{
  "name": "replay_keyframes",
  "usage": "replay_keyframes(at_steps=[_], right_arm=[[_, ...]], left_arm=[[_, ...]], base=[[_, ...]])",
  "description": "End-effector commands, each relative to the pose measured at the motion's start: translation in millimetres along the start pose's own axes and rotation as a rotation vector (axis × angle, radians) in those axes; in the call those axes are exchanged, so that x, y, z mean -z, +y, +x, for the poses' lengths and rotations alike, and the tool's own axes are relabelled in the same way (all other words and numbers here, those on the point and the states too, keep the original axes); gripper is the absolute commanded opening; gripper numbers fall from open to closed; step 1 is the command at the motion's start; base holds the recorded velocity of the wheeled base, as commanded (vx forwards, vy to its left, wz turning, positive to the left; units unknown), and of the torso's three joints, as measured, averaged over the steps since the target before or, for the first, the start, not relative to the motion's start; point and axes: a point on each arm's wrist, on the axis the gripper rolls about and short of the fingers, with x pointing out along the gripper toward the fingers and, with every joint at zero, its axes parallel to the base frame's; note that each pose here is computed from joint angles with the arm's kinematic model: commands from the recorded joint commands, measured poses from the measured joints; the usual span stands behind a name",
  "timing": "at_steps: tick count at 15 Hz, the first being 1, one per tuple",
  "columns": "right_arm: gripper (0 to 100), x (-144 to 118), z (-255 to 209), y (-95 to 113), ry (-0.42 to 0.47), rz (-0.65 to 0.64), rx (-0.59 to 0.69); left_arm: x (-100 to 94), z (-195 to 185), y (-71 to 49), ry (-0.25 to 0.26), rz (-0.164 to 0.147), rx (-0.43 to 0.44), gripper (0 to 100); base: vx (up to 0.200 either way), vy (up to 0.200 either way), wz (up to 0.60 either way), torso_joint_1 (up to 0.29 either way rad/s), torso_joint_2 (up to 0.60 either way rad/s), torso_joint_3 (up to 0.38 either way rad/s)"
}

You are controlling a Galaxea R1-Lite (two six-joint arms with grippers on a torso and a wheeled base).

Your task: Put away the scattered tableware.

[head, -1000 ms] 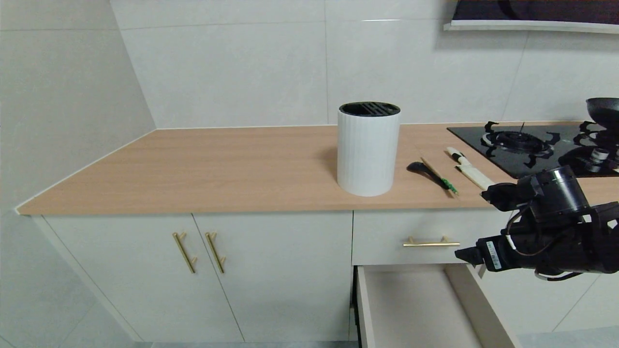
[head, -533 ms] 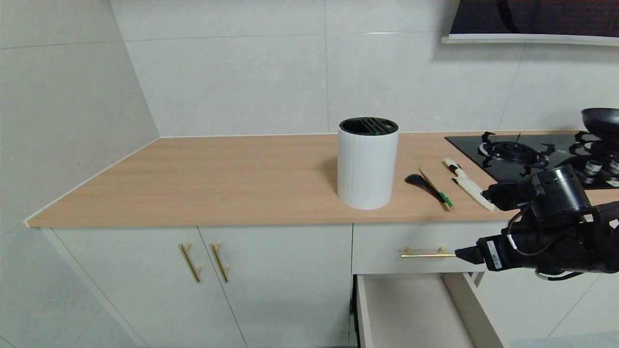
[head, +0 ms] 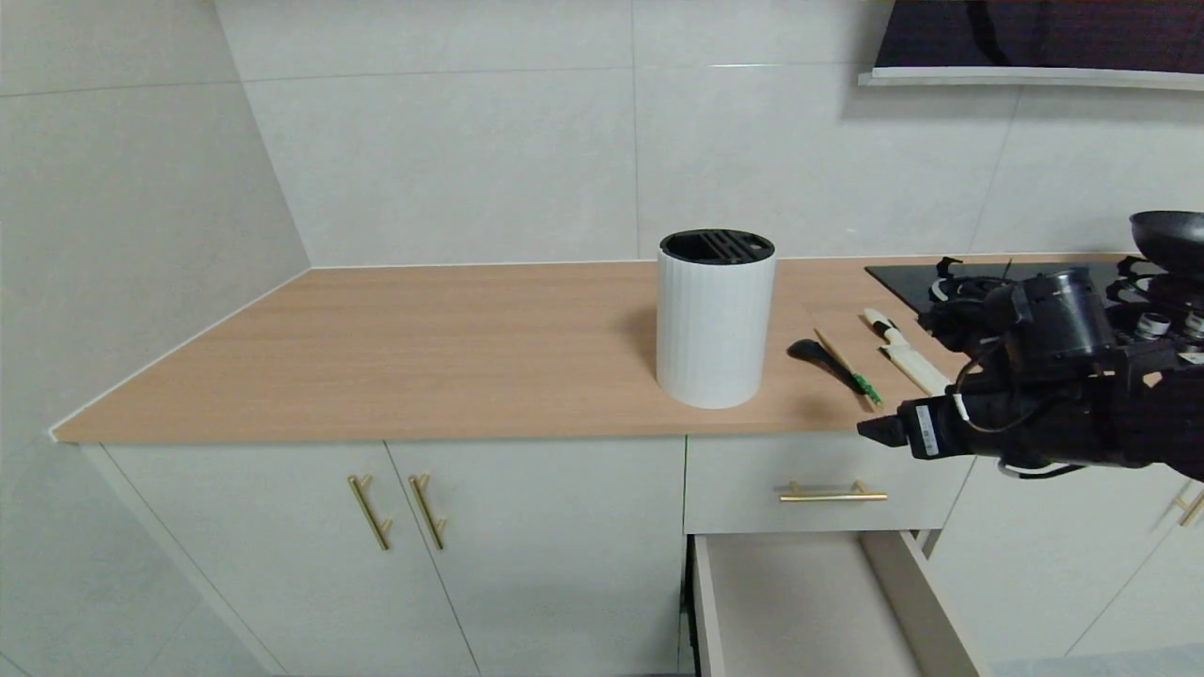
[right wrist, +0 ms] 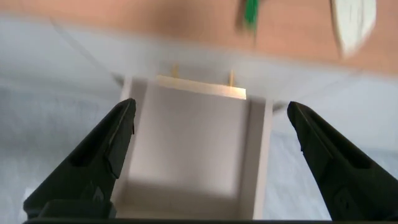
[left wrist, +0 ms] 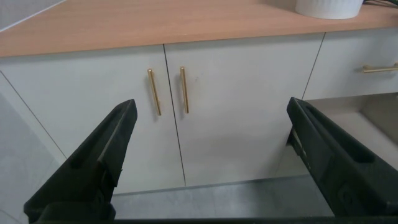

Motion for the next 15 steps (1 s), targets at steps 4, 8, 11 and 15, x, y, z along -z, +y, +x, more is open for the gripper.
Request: replay_keyframes(at_steps=[4, 8, 11, 15], right_arm=[[100, -16.2, 71.8, -10.8, -0.078, 0.086, 0.097], [100, -16.2, 89.6, -26.1, -0.147, 0.117, 0.147], [100, -11.8, 96.3, -25.6, -0.130, 0.115, 0.147], [100, -7.4, 101.8, -25.3, -0.113, 0.113, 0.150]], left_arm=[[0.0, 0.1, 0.0, 0.002, 0.000, 0.000, 100], [0.0, 0.1, 0.0, 0.002, 0.000, 0.000, 100], [0.0, 0.1, 0.0, 0.002, 0.000, 0.000, 100], [0.0, 0.1, 0.0, 0.002, 0.000, 0.000, 100]], base=[[0.000, 0.000, 0.00, 0.000, 0.00, 0.000], [0.000, 0.000, 0.00, 0.000, 0.00, 0.000], [0.000, 0.000, 0.00, 0.000, 0.00, 0.000], [0.000, 0.000, 0.00, 0.000, 0.00, 0.000]])
